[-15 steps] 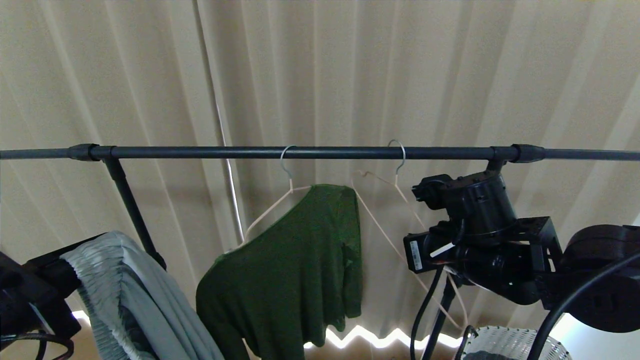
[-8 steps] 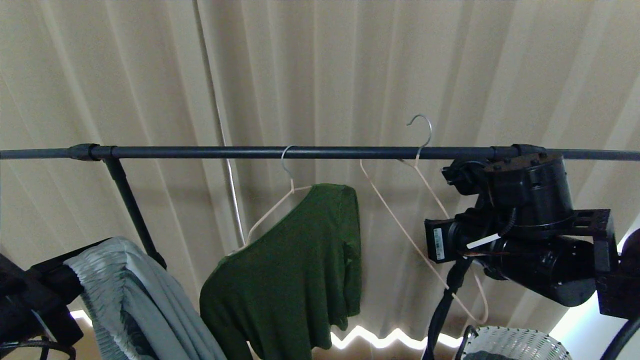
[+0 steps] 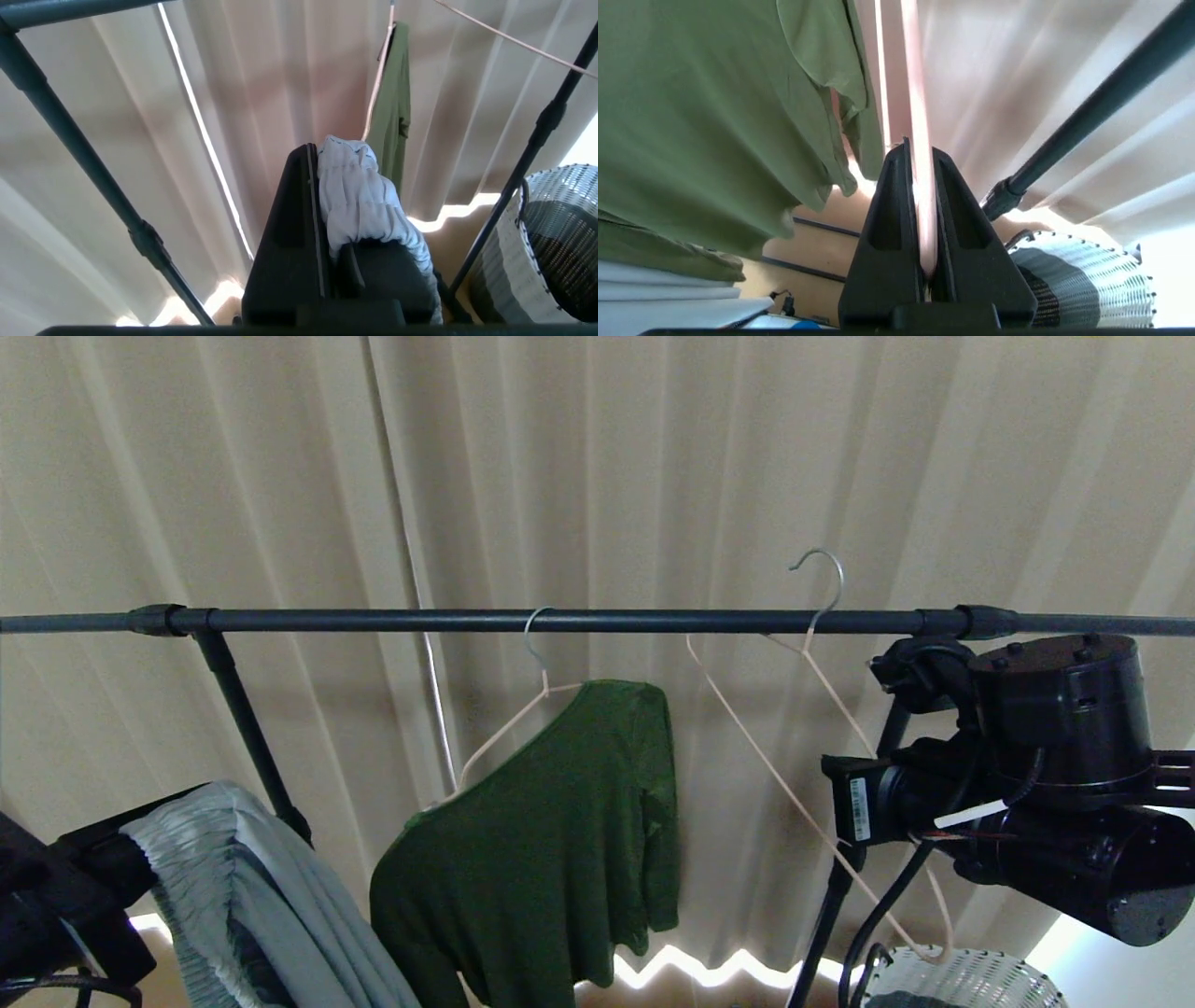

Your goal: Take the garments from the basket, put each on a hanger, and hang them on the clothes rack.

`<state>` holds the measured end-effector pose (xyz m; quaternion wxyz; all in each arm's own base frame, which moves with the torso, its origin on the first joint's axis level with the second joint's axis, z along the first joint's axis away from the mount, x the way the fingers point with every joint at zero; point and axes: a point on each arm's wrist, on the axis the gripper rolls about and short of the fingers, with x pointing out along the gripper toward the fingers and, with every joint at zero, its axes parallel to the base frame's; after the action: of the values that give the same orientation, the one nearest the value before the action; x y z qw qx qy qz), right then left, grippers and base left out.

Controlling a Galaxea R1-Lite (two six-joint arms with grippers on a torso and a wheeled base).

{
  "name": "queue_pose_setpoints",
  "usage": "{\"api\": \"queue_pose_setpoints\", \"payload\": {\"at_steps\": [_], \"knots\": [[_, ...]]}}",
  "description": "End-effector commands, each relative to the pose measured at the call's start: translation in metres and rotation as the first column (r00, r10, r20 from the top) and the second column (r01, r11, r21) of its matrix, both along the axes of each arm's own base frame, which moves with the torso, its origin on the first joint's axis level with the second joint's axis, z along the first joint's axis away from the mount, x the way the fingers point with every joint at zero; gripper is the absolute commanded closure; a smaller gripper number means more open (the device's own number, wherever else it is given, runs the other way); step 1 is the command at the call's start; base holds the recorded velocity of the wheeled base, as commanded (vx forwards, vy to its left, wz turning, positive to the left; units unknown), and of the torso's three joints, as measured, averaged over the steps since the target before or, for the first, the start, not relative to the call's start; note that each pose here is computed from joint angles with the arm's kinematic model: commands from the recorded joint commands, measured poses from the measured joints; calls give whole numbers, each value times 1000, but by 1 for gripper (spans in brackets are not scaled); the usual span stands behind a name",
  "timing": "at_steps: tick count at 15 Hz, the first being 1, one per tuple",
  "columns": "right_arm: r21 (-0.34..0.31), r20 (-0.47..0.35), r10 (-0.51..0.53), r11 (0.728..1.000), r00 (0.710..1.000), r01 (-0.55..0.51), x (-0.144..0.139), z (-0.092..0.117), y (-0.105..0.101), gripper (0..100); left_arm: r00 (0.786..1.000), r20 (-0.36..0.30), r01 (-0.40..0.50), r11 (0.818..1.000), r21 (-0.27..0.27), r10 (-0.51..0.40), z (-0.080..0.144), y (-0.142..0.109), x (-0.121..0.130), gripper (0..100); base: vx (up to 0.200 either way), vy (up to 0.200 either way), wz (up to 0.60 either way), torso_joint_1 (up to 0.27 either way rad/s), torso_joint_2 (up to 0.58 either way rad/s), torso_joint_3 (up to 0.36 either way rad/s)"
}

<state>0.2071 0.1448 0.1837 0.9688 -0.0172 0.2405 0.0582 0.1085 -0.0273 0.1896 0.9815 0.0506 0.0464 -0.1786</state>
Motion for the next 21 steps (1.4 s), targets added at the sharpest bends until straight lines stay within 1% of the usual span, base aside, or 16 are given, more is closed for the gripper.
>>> {"api": "queue_pose_setpoints", "payload": {"at_steps": [1,15,18,20,21], "knots": [[-1,2,1,1000,1000,-1,-2,0,-1,100,1000,-2,0,1000,0,0,0,0,0,100,-200,0,0,-2,2,12],[-8,-10,2,1000,1000,-2,-2,-3,-1,100,1000,-7,-1,1000,0,1,-2,0,0,100,-200,0,0,1,1,1],[-14,-30,12,1000,999,-13,-6,-10,-3,100,1000,-5,11,1000,4,-11,-3,0,-3,100,0,0,0,0,0,0],[-1,-35,54,999,998,-54,-13,-10,0,100,999,-11,40,999,2,-40,0,-5,1,100,0,0,0,0,0,0],[13,-43,88,996,995,-88,-16,-10,1,100,999,-17,46,999,6,-46,4,-8,9,100,0,0,0,0,0,0]]}}
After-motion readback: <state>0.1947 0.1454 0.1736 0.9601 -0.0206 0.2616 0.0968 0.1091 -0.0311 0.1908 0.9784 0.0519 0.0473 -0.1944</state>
